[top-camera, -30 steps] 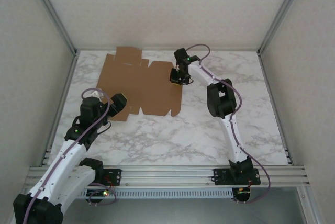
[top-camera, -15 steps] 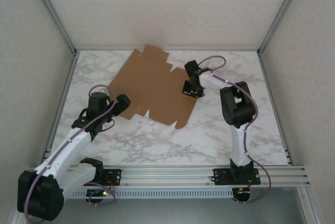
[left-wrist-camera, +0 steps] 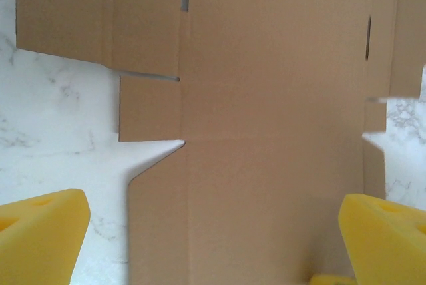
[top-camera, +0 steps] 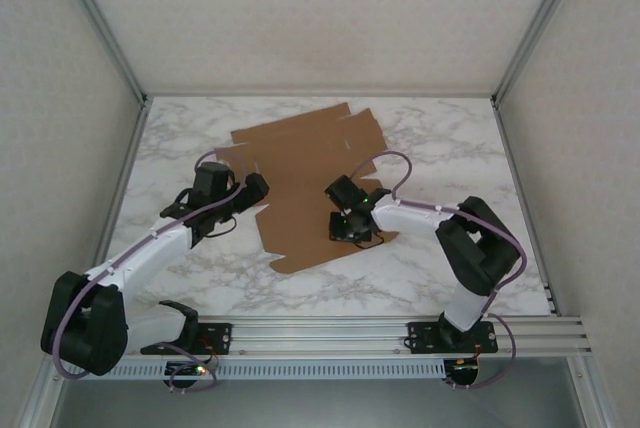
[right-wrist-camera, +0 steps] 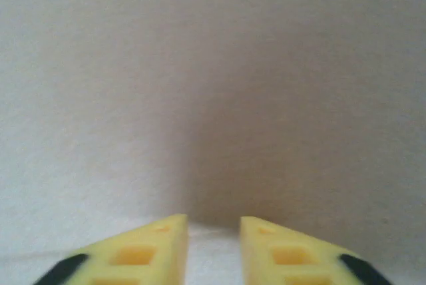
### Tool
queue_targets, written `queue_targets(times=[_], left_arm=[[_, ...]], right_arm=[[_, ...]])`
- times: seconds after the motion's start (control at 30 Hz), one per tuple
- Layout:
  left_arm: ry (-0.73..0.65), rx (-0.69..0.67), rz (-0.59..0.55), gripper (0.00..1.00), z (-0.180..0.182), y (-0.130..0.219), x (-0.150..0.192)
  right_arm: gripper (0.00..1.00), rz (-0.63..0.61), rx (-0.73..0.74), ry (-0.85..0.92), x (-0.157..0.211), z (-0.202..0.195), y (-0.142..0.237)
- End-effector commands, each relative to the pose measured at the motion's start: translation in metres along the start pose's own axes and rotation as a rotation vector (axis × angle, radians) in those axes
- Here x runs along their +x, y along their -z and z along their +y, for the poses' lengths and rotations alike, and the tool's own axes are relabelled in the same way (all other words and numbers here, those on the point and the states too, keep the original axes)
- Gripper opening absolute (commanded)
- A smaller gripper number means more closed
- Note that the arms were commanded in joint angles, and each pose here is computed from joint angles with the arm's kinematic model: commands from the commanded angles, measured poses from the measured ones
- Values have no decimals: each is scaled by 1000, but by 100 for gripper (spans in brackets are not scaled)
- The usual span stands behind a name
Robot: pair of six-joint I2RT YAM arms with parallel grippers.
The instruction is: Fold the paper box
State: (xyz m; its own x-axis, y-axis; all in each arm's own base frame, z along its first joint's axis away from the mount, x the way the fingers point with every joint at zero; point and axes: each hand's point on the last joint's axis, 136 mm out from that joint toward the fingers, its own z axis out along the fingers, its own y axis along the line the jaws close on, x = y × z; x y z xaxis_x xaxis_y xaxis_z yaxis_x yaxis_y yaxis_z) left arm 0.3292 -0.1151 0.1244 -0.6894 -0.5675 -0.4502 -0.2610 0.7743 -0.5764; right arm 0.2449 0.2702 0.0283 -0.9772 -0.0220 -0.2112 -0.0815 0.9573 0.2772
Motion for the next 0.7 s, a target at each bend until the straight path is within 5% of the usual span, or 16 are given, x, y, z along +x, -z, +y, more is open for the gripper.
queue_targets(times=[0.0, 0.1, 0.2, 0.27, 0.4, 0.47, 0.57, 0.67], left_arm=[[0, 18, -40, 96, -14, 2, -14], [-21, 44, -5, 96, -23, -2, -7], [-71, 56, 49, 95, -34, -11, 12], [-108, 53, 84, 94, -40, -18, 28], [-142, 83, 151, 87, -53, -32, 56], [-156, 101, 200, 75, -57, -41, 71], [-160, 80, 265, 41, -51, -58, 87], [-150, 65, 286, 24, -45, -67, 95]], right_arm=[[47, -115, -80, 11, -19, 13, 38], [65, -254, -125, 79, -46, 23, 77], [70, -337, -102, 132, -72, 22, 101], [61, -353, -27, 110, -94, 1, 102], [4, -248, 40, -14, -128, -42, 75], [0, -238, 50, -42, -139, -54, 62], [0, -208, 81, -48, -142, -69, 44], [0, -179, 123, -55, -135, -86, 25]])
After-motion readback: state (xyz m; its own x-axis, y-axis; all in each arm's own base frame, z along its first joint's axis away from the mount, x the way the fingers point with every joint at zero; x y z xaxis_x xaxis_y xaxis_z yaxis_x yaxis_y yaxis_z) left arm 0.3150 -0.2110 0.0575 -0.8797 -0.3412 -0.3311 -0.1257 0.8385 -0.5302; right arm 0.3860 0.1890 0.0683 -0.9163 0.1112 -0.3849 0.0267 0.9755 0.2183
